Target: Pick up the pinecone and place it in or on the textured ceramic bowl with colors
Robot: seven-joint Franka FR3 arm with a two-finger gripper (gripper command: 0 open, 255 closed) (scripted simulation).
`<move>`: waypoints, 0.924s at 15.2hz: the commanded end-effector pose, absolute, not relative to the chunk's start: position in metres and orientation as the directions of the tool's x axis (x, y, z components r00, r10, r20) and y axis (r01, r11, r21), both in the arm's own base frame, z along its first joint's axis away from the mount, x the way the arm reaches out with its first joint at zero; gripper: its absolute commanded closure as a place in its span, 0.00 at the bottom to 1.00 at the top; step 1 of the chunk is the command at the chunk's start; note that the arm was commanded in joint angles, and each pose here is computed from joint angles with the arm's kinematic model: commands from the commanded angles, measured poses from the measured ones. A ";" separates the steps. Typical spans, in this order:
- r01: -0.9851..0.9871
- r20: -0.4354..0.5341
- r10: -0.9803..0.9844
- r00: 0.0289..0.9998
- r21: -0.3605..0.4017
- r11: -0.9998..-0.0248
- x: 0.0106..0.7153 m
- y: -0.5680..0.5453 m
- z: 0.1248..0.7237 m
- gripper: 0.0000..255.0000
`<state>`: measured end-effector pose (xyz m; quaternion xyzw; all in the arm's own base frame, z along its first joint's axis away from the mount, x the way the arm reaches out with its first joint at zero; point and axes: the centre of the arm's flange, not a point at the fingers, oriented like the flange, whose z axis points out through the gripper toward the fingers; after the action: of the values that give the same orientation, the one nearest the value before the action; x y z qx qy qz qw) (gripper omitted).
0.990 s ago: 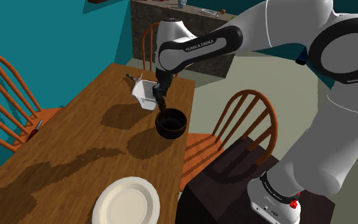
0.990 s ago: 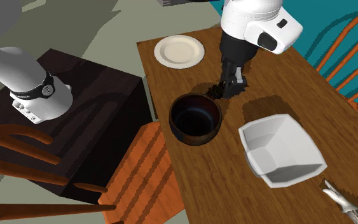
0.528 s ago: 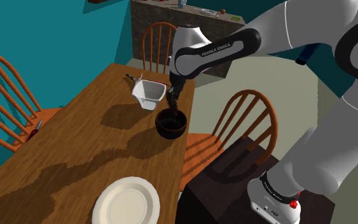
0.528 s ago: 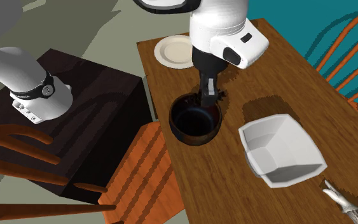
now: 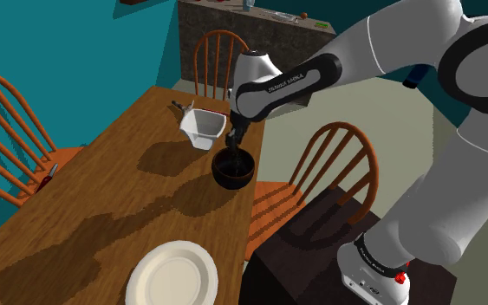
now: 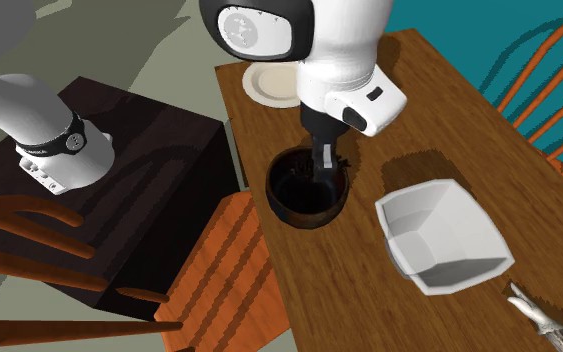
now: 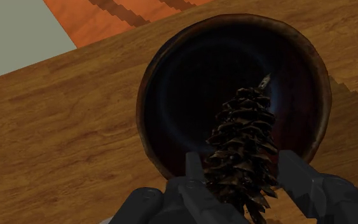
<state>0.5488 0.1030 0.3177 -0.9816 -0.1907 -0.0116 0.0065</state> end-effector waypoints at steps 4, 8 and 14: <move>0.375 0.026 0.374 0.927 -0.008 -0.927 0.548 0.103 0.291 1.00; 0.375 0.026 0.374 0.927 -0.008 -0.927 0.548 0.103 0.284 1.00; 0.375 0.026 0.374 0.927 -0.008 -0.927 0.548 0.103 0.284 1.00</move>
<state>0.5478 0.1028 0.2837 -0.9815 -0.1908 -0.0119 0.0065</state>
